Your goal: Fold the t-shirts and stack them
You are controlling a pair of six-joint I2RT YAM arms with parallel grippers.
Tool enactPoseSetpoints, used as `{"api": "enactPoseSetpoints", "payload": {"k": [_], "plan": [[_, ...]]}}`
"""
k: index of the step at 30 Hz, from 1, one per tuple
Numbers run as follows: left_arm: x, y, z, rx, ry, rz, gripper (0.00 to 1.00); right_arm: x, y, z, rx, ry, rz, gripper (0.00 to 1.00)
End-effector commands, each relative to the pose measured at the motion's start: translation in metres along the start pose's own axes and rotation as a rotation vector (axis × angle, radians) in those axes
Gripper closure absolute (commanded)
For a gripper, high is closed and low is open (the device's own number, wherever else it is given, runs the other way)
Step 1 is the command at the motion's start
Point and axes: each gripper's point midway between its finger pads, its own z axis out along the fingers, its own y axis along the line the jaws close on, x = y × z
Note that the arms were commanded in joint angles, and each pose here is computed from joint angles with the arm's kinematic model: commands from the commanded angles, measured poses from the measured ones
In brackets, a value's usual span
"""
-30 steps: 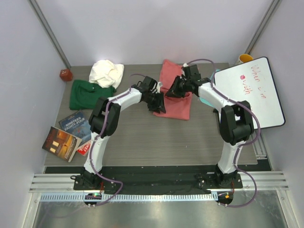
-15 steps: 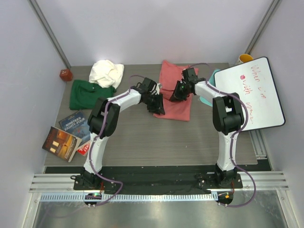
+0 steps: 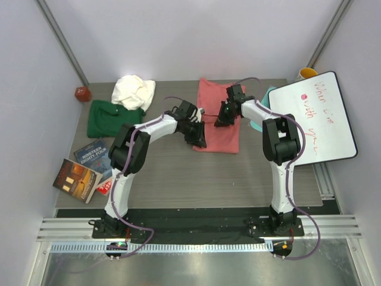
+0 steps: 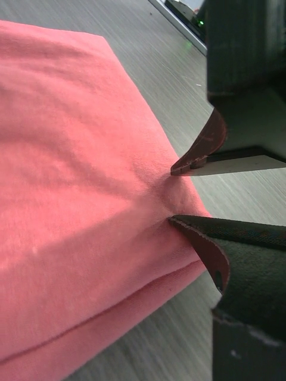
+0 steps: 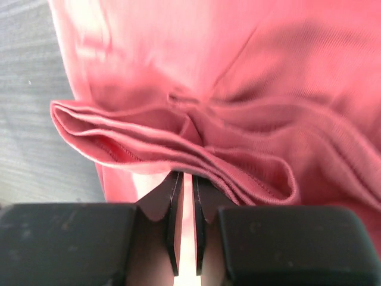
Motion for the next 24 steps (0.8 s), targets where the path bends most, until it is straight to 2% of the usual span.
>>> {"api": "enactPoseSetpoints", "payload": {"k": [1,10,24], "plan": [[0.066,0.022,0.005,-0.101,0.195,-0.002,0.66,-0.030,-0.007,0.007,0.026,-0.068,-0.010,0.85],[0.093,0.031,-0.003,-0.142,0.256,0.020,0.67,-0.040,-0.020,0.026,0.047,-0.069,-0.012,0.84],[0.115,0.040,-0.004,-0.171,0.302,0.034,0.72,-0.074,-0.038,0.000,0.006,-0.147,0.024,0.83]]}}
